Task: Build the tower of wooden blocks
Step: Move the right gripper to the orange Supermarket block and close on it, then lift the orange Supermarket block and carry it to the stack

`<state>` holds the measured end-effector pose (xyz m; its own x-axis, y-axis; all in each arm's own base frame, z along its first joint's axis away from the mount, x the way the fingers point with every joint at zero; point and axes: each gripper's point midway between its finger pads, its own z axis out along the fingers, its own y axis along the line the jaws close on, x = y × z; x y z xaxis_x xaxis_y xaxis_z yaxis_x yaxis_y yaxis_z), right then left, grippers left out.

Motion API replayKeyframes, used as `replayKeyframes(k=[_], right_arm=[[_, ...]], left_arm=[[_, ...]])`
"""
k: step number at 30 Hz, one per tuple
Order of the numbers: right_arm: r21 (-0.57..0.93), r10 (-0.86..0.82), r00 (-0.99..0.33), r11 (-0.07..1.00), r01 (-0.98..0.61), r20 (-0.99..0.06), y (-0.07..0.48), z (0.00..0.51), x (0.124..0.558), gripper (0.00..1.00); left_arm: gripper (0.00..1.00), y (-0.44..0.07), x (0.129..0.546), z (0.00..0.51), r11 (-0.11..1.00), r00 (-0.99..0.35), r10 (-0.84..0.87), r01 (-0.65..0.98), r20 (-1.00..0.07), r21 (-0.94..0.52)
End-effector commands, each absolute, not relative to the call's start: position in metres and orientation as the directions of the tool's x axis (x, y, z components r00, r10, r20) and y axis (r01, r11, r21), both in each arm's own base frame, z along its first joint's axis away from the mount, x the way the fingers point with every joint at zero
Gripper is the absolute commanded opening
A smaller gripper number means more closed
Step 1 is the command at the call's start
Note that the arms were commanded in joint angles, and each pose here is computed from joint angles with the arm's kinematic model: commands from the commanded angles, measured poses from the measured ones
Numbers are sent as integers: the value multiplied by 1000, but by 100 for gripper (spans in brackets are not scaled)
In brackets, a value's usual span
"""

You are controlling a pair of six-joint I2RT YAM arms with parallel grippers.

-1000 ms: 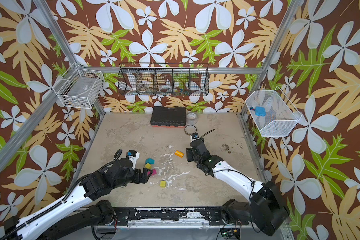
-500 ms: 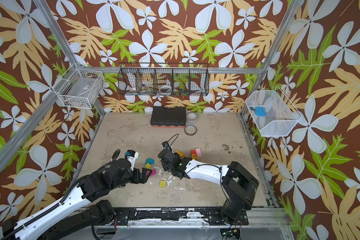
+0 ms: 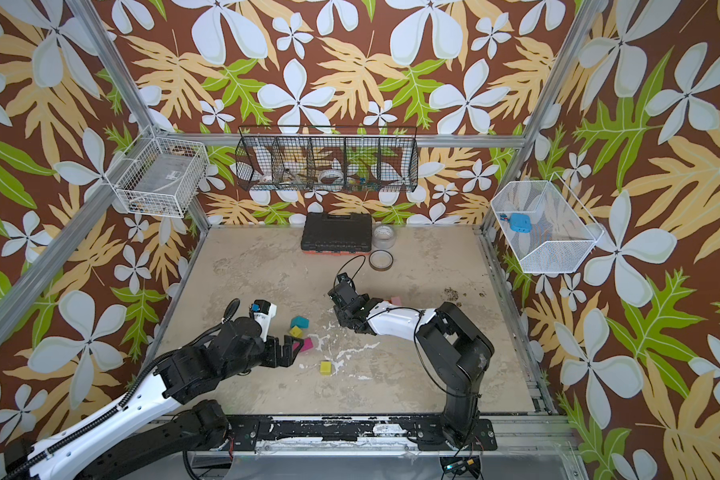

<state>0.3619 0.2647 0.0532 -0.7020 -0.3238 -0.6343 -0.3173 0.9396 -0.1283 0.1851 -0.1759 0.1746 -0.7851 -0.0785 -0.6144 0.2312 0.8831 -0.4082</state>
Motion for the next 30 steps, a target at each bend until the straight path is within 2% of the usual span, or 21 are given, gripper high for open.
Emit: replayKeyframes(k=[1,10,19,28,30], right_arm=[[-126,-354,-701,926,-357,-619,266,45,368,69],[-154,-388,-721,916,-370,-575,261,24,376,65],[-165,-387,-732,919,-359,-561,254,19,375,51],[-156,-373,-728,924,-350,-576,251,28,373,50],[-148,-369,-725,924,-352,-582,251,32,371,53]], left_arm=[[100,-177,186,176,880,-782,-85,231,-617,-414],[100,-178,186,173,882,-788,-78,232,-611,-411],[100,-179,186,173,882,-789,-77,231,-610,-411],[100,-178,186,173,882,-788,-79,231,-610,-412],[100,-179,186,173,882,-788,-77,232,-610,-411]])
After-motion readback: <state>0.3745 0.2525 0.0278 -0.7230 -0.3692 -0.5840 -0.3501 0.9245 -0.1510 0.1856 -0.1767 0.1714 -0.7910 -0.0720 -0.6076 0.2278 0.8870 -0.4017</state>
